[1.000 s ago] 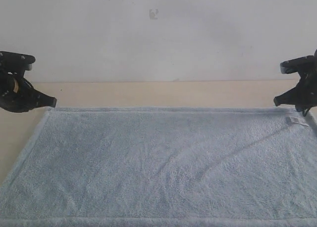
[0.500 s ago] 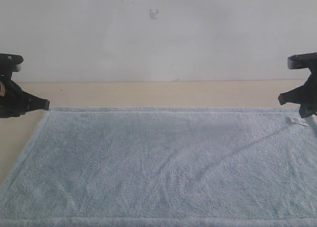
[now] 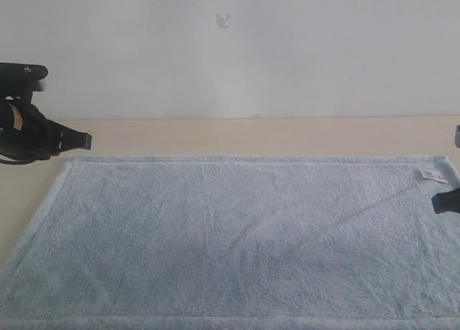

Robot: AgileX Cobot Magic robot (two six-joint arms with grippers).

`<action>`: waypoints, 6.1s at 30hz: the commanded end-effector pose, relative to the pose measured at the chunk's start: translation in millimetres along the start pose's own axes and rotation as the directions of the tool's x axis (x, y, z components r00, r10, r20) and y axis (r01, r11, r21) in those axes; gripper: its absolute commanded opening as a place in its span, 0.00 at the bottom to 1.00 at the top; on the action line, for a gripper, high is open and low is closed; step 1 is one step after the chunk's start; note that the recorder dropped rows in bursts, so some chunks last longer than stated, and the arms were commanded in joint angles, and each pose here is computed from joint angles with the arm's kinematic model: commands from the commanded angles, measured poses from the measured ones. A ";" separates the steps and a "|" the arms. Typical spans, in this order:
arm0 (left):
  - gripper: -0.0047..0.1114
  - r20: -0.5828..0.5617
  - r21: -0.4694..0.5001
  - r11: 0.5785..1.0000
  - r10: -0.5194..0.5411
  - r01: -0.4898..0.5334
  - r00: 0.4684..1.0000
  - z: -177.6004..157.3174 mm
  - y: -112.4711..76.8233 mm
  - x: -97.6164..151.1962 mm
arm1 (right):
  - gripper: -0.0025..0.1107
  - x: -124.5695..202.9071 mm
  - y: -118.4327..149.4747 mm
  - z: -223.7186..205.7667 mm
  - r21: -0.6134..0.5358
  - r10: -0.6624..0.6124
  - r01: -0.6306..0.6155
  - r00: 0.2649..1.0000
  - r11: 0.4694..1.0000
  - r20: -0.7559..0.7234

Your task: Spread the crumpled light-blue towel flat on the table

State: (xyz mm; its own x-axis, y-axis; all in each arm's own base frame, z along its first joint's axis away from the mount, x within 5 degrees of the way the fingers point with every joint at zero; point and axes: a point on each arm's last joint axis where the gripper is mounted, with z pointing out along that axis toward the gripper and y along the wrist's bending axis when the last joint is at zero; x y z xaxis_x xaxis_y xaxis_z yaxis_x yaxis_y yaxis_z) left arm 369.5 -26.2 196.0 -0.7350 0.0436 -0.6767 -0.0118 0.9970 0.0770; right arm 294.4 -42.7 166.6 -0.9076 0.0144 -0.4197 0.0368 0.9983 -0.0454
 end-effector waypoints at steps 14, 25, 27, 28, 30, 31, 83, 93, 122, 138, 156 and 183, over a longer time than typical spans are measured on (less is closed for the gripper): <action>0.08 0.023 0.044 0.999 0.028 -0.029 0.999 -4.0 -14.6 1.9 | 0.02 48.9 -20.4 0.5 0.148 0.130 -0.104 0.976 0.983 -0.174; 0.08 0.023 0.044 0.999 0.028 -0.029 0.999 -4.0 -14.6 1.9 | 0.02 60.6 -19.2 5.9 0.152 0.119 -0.092 0.977 0.984 -0.177; 0.08 0.023 0.044 0.999 0.028 -0.029 0.999 -4.0 -14.6 1.9 | 0.02 60.4 -19.2 6.4 0.151 0.119 -0.092 0.977 0.984 -0.175; 0.08 0.023 0.044 0.999 0.028 -0.029 0.999 -4.0 -14.6 1.9 | 0.02 60.5 -19.1 7.8 0.150 0.121 -0.095 0.977 0.984 -0.175; 0.08 0.023 0.044 0.999 0.028 -0.029 0.999 -4.0 -14.6 1.9 | 0.02 62.1 -18.8 12.2 0.148 0.122 -0.095 0.974 0.984 -0.191; 0.08 0.023 0.044 0.999 0.028 -0.029 0.999 -4.0 -14.6 1.9 | 0.02 62.9 -18.5 15.9 0.145 0.121 -0.093 0.973 0.985 -0.198; 0.08 0.321 0.141 0.974 -0.215 0.178 0.922 -164.5 9.3 -1.0 | 0.02 25.9 42.1 -129.2 -0.108 0.079 -0.011 0.761 0.994 0.645; 0.08 0.443 0.251 0.930 -0.356 0.268 0.823 -249.6 25.6 67.3 | 0.02 55.7 91.5 -194.6 -0.286 0.074 0.240 0.633 0.928 0.771; 0.08 0.486 0.308 0.891 -0.448 0.332 0.751 -304.2 39.7 132.0 | 0.02 146.5 39.2 -244.5 -0.364 0.201 0.088 0.704 0.927 0.681; 0.08 0.493 0.294 0.898 -0.435 0.326 0.753 -304.1 40.5 132.0 | 0.02 178.0 51.6 -194.2 -0.141 -0.066 0.413 0.448 0.900 0.891; 0.08 0.496 0.295 0.899 -0.434 0.324 0.752 -304.3 40.6 131.7 | 0.02 211.6 45.8 -122.1 -0.178 0.014 0.215 0.599 0.960 0.801; 0.08 0.519 0.325 0.887 -0.457 0.327 0.723 -301.7 41.5 165.8 | 0.02 213.2 45.8 -120.1 -0.177 0.006 0.214 0.621 0.961 0.784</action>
State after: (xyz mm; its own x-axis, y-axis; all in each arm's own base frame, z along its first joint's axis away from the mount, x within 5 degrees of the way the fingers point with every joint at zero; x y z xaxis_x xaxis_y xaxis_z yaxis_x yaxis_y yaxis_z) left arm 48.4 2.9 317.4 -0.1677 -0.3813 -0.9091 -0.0366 0.9240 -0.3808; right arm 52.4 13.3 184.8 -0.2404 -0.0318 -0.9701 -0.2386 0.9707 0.0273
